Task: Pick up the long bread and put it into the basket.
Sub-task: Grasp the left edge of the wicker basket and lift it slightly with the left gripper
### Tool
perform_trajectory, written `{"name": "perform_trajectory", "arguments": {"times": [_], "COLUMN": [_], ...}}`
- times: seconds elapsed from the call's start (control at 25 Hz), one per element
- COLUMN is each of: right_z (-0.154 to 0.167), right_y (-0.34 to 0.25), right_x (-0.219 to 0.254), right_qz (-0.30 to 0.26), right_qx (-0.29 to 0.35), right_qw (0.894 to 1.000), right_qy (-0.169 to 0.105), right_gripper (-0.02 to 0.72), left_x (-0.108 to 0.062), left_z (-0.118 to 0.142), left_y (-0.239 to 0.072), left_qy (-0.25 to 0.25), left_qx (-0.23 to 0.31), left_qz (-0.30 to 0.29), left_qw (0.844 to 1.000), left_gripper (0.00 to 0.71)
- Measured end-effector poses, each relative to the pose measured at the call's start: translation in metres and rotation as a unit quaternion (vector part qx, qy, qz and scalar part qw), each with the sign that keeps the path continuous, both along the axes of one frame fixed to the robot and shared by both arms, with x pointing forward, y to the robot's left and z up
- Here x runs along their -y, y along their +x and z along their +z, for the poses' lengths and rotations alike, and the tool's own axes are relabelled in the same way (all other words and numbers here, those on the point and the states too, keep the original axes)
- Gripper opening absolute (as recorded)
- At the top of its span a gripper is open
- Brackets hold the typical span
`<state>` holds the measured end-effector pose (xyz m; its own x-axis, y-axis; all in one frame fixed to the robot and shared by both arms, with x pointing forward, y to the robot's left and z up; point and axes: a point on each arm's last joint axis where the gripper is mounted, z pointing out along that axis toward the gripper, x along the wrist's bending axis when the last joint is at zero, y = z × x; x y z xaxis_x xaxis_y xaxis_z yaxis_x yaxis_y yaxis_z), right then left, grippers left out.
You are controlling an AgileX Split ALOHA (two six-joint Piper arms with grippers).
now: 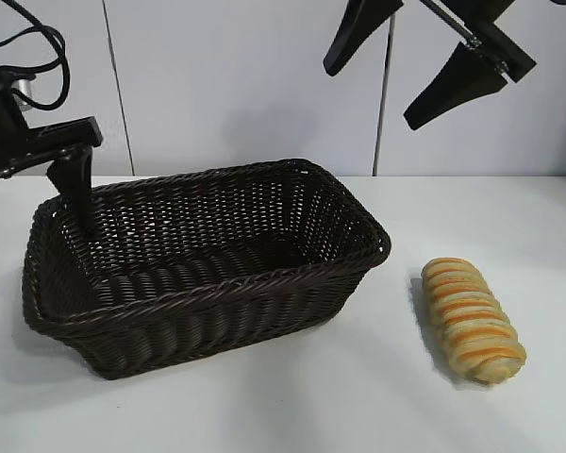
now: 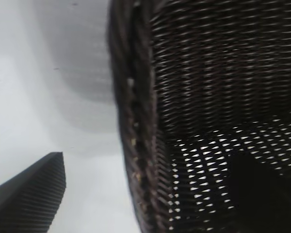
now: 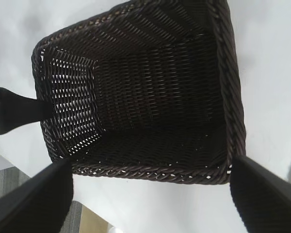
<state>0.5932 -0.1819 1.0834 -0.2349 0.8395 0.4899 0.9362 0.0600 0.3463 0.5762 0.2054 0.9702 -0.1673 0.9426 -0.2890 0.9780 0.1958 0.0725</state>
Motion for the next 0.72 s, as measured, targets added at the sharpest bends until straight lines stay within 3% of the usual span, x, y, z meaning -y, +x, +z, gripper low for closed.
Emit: {"name": "perform_trajectory", "arguments": {"times": [0.52, 0.72], "right_z": [0.000, 0.000], "right_y": [0.000, 0.000], "right_x": [0.000, 0.000], "right_qz": [-0.001, 0.001], "right_qx": [0.001, -0.001], "right_qw": [1.000, 1.000], "right_qy": [0.000, 0.000], "right_gripper": [0.610, 0.610], "left_x": [-0.005, -0.004], "left_z": [-0.024, -0.048], "left_y": [-0.001, 0.004], "left_qy": [0.005, 0.008], "left_qx": [0.056, 0.036], "left_qz": [0.031, 0.043], "left_qw": [0.998, 0.998], "left_gripper": [0.648, 0.648]}}
